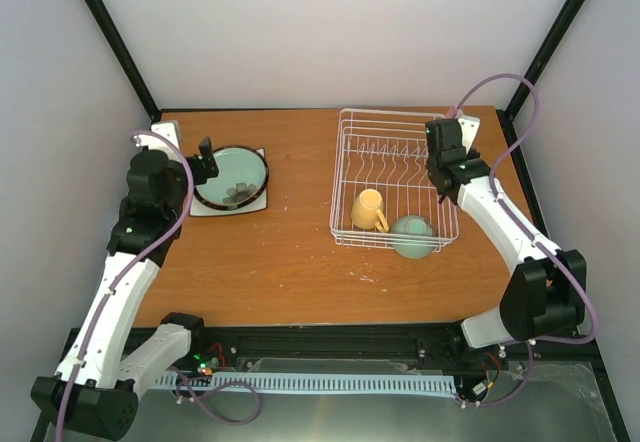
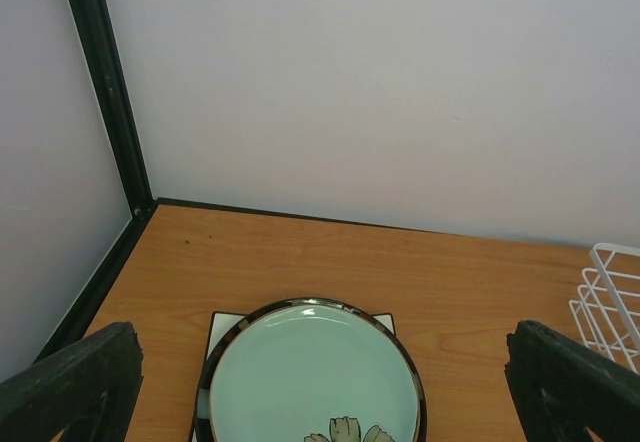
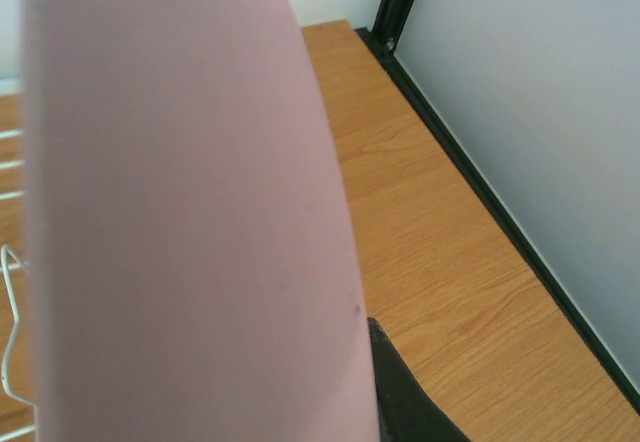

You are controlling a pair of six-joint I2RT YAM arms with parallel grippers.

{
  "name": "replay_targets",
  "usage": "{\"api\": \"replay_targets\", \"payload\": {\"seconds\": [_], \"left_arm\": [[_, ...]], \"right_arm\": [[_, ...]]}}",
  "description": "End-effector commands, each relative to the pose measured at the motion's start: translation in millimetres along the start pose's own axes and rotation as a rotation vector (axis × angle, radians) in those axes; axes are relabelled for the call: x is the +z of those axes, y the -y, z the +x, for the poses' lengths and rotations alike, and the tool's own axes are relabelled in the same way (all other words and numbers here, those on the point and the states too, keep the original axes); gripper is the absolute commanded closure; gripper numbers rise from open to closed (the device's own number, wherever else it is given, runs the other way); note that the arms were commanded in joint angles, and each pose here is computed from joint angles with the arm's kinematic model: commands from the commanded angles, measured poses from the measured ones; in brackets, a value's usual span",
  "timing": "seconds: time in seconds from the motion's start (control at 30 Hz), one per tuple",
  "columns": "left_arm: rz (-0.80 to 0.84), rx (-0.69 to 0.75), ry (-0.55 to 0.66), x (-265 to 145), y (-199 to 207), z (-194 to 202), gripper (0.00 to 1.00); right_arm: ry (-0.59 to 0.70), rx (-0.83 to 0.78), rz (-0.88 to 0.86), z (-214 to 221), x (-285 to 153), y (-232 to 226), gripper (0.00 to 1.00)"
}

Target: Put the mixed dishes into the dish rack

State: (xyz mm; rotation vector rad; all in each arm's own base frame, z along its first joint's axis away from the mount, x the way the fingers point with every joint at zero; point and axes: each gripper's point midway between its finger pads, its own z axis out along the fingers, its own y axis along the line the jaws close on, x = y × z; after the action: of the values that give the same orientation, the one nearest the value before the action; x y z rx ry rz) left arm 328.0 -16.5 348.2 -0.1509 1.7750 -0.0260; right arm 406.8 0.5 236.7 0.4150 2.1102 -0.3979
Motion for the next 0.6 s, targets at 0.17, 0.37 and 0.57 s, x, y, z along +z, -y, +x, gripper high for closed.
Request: {"api": "replay_targets", "payload": {"seconds": [0.17,0.37,0.57], "left_arm": [[-0.02,0.031,0.031,3.2,-2.1,-6.9,0.0],[-0.026,0.044,0.023,8.8,-1.8,-4.5,0.0],[-0.032,0.062,0.024,14.0,-1.7,-4.3,0.0]], "right_arm": [[-0.012,-0.008,-0.052,10.9,19.6,-16.3,0.97],[-0.026,-0.039,-0.06,17.2,30.6,-25.1,0.97],[-0.038,-0.065,-0.048,18.0,49.6,-27.0,0.97]]}}
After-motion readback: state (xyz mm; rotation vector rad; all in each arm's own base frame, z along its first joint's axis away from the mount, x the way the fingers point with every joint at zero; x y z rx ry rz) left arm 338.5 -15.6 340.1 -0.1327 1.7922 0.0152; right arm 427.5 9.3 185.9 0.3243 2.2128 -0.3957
